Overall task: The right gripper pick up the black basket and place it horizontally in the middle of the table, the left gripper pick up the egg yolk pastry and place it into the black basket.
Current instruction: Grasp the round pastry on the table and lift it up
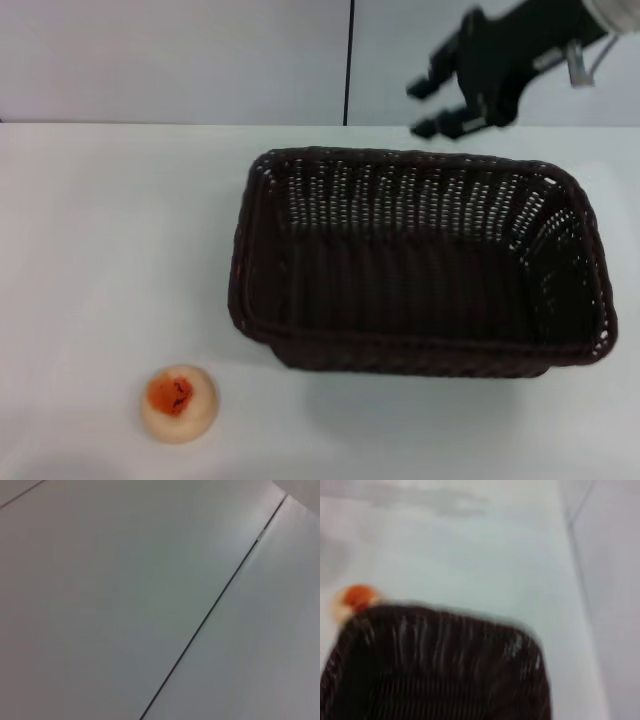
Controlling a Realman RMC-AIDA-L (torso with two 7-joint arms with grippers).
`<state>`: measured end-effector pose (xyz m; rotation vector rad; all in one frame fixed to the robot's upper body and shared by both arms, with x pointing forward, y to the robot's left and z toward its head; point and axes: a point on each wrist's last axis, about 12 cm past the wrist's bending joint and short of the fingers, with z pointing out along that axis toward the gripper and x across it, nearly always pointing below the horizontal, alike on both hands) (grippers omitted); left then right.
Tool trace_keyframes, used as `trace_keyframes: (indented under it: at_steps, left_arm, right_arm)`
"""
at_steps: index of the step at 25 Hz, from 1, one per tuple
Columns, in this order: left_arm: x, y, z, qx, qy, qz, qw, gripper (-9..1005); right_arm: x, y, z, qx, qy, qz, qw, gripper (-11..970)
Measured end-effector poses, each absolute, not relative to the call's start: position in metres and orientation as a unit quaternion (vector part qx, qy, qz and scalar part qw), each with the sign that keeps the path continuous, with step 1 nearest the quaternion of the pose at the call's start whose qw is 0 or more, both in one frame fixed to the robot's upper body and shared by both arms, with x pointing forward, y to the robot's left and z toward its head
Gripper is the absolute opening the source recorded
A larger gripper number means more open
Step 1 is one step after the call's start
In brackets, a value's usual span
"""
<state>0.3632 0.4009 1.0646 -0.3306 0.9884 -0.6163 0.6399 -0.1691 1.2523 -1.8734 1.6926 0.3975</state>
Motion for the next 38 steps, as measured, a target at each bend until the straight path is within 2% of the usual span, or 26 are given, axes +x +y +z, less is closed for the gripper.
trace_keyframes:
  at_steps: [5, 10, 13, 15, 19, 20, 21, 26, 30, 38]
  left_arm:
    - [0.363, 0.400, 1.064, -0.148, 0.473, -0.295, 0.817, 571]
    - [0.366, 0.399, 1.066, -0.098, 0.509, -0.305, 0.799, 571]
    - [0.368, 0.398, 1.067, -0.048, 0.544, -0.314, 0.776, 571]
    - [0.372, 0.397, 1.067, 0.022, 0.598, -0.336, 0.728, 571]
    - [0.374, 0.395, 1.065, 0.093, 0.643, -0.360, 0.670, 571]
    - [0.374, 0.393, 1.065, 0.111, 0.651, -0.366, 0.656, 571]
    - [0.374, 0.392, 1.065, 0.124, 0.655, -0.369, 0.648, 571]
    - [0.374, 0.390, 1.062, 0.179, 0.682, -0.367, 0.607, 571]
    - [0.377, 0.385, 1.056, 0.228, 0.704, -0.345, 0.578, 571]
    - [0.391, 0.372, 1.041, 0.268, 0.727, -0.337, 0.535, 570]
  right_arm:
    - [0.638, -0.176, 1.266, -0.683, 0.612, 0.162, 0.365, 395]
    - [0.618, -0.206, 1.250, -0.612, 0.610, 0.199, 0.462, 402]
    - [0.602, -0.232, 1.235, -0.546, 0.616, 0.228, 0.520, 401]
    - [0.590, -0.255, 1.218, -0.488, 0.622, 0.245, 0.561, 401]
    - [0.568, -0.304, 1.177, -0.357, 0.630, 0.263, 0.638, 401]
    - [0.554, -0.326, 1.160, -0.284, 0.620, 0.271, 0.679, 401]
    - [0.554, -0.326, 1.160, -0.284, 0.620, 0.271, 0.679, 401]
    - [0.507, -0.375, 1.122, -0.120, 0.583, 0.255, 0.762, 401]
    - [0.484, -0.394, 1.101, -0.040, 0.571, 0.211, 0.792, 401]
    - [0.473, -0.402, 1.089, 0.008, 0.573, 0.190, 0.797, 401]
